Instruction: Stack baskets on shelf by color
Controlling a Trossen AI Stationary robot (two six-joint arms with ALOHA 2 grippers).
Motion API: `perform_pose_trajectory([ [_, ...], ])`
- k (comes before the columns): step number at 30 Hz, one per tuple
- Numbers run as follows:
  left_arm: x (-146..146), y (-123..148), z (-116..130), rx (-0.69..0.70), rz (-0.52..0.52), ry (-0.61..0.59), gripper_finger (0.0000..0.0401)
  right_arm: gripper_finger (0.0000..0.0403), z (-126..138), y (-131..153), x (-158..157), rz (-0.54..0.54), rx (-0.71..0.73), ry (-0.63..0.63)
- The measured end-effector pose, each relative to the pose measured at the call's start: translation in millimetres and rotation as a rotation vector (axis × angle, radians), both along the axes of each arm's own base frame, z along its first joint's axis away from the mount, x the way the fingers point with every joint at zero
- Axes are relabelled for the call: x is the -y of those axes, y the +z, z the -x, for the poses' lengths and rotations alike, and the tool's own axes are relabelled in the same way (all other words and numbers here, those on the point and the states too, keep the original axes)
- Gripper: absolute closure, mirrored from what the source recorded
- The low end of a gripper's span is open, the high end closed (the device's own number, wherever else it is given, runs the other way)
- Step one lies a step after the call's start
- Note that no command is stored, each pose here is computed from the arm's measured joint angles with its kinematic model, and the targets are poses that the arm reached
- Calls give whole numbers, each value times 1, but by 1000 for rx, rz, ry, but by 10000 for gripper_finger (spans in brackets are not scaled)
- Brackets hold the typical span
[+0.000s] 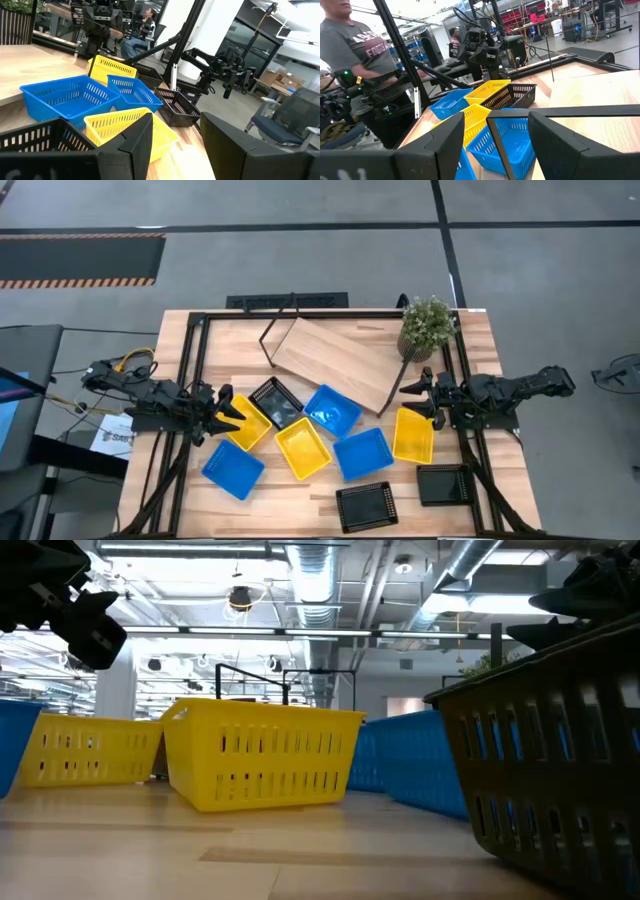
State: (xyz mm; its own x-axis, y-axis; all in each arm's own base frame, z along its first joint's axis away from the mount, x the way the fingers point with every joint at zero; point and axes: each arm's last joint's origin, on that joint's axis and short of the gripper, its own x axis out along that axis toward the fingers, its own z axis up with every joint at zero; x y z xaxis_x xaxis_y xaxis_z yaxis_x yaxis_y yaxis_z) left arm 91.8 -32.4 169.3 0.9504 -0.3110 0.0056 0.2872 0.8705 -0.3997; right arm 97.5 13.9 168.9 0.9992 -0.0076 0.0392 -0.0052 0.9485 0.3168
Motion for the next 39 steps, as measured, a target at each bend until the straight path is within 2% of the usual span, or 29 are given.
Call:
perform_pose_trajectory([
  [34,0,0,0,1,0,0,248,159,0,0,0,0,0,0],
  [39,-2,1,-1,11,5,76,248,159,0,0,0,0,0,0],
])
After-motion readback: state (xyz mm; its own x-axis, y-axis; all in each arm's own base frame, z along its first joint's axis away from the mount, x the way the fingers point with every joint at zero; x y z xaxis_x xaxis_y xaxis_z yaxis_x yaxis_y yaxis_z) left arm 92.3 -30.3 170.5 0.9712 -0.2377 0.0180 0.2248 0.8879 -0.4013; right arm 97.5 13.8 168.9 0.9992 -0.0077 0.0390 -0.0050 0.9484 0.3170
